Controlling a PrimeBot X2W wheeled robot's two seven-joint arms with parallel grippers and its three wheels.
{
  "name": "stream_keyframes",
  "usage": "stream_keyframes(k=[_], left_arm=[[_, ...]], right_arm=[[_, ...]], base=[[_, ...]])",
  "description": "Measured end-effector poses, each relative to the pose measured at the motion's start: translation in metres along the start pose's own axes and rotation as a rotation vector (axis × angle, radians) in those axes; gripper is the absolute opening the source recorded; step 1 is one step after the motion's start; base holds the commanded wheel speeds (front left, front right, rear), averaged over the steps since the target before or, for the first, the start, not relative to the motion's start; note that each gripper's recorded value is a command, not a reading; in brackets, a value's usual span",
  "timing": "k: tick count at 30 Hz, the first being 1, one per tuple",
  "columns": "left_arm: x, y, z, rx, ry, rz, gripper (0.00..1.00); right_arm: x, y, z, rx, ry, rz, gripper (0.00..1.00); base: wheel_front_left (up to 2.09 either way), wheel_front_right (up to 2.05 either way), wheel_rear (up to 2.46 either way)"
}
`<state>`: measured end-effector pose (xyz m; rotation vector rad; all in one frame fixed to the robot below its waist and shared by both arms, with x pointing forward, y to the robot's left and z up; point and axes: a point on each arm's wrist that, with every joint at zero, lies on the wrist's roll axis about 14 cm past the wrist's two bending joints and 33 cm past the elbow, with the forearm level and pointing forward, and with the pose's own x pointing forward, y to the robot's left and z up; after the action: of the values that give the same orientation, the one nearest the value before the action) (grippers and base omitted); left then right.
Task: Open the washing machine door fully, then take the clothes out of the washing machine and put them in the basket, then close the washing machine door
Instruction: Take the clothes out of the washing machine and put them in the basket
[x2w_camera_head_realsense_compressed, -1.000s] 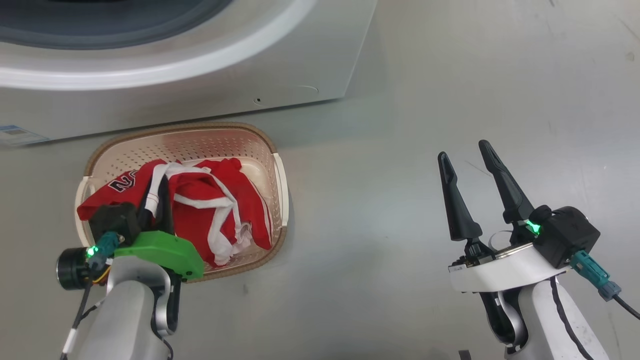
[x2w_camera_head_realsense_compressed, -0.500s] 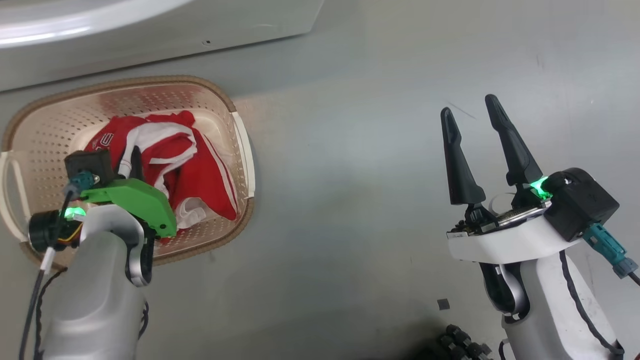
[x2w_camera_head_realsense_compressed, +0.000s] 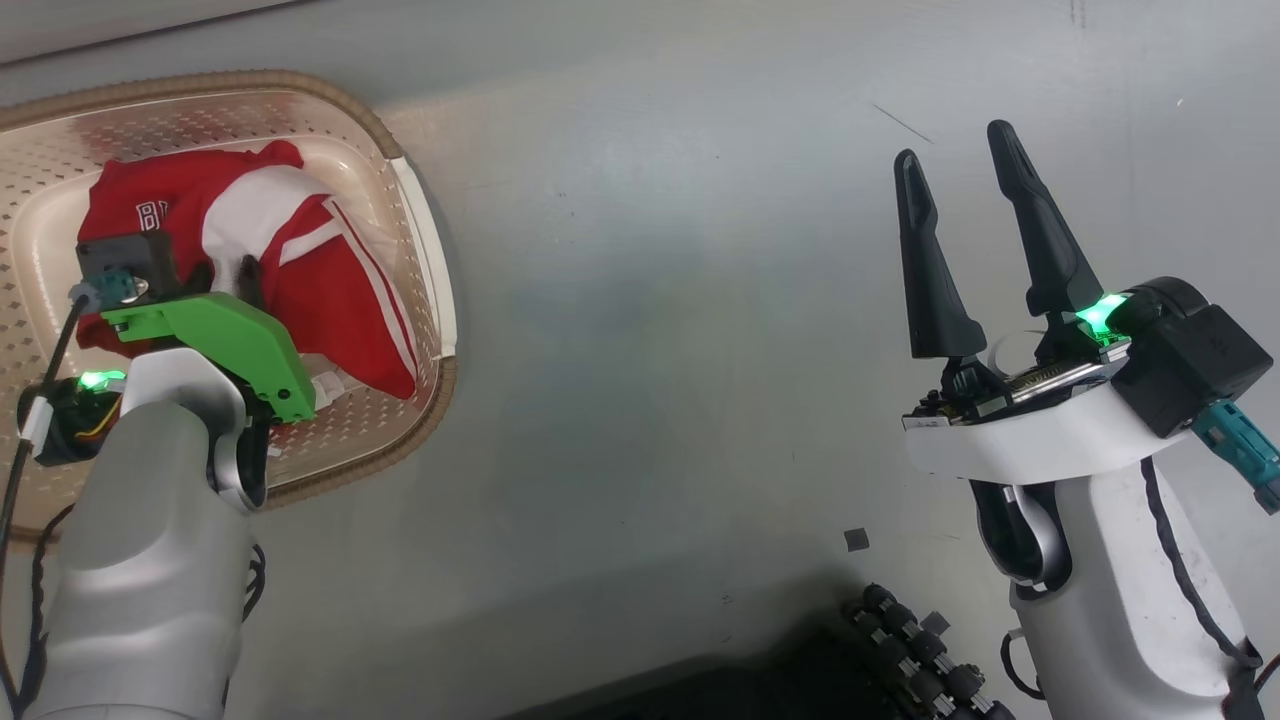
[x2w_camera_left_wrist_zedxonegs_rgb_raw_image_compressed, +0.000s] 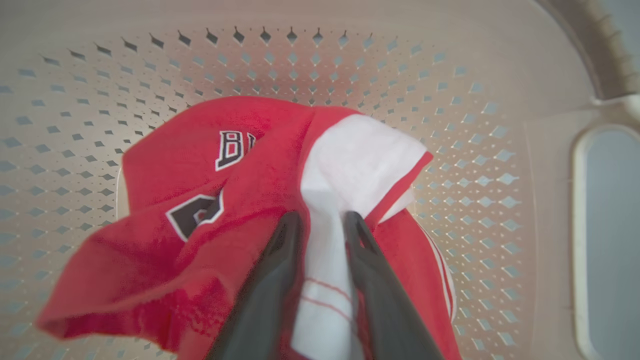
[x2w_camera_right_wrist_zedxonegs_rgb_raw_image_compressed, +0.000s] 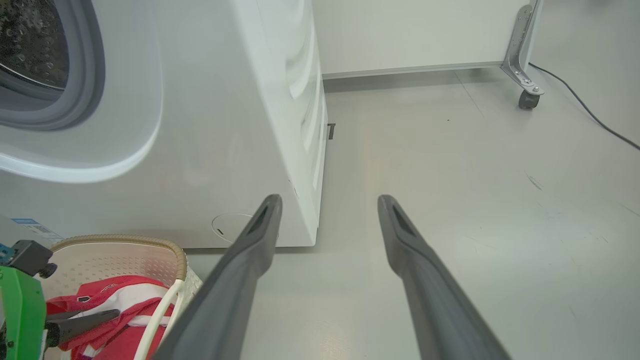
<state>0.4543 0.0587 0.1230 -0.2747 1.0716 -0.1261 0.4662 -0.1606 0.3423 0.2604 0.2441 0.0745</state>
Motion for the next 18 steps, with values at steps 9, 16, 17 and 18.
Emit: stream_keyframes(k=[9,16,17,18], left_arm=[[-0.007,0.002,-0.002,0.001,-0.021,0.017,1.0],[-0.018,-0.004,0.011,0.047,-0.095,0.003,1.0],[-0.02,-0.005,0.013,0.052,-0.107,-0.003,1.0],[-0.022,-0.006,0.017,0.051,-0.125,-0.006,1.0]], right_arm=[[0.001,0.003,0.006,-0.001,-0.014,0.009,1.0],[0.001,0.009,0.012,-0.016,-0.024,0.025,1.0],[0.001,0.01,0.013,-0.015,-0.026,0.027,1.0],[0.001,0.011,0.014,-0.016,-0.028,0.031,1.0]], base=[[0.0,0.0,0.0],[0.0,0.0,0.0],[0.0,0.0,0.0],[0.0,0.0,0.0]])
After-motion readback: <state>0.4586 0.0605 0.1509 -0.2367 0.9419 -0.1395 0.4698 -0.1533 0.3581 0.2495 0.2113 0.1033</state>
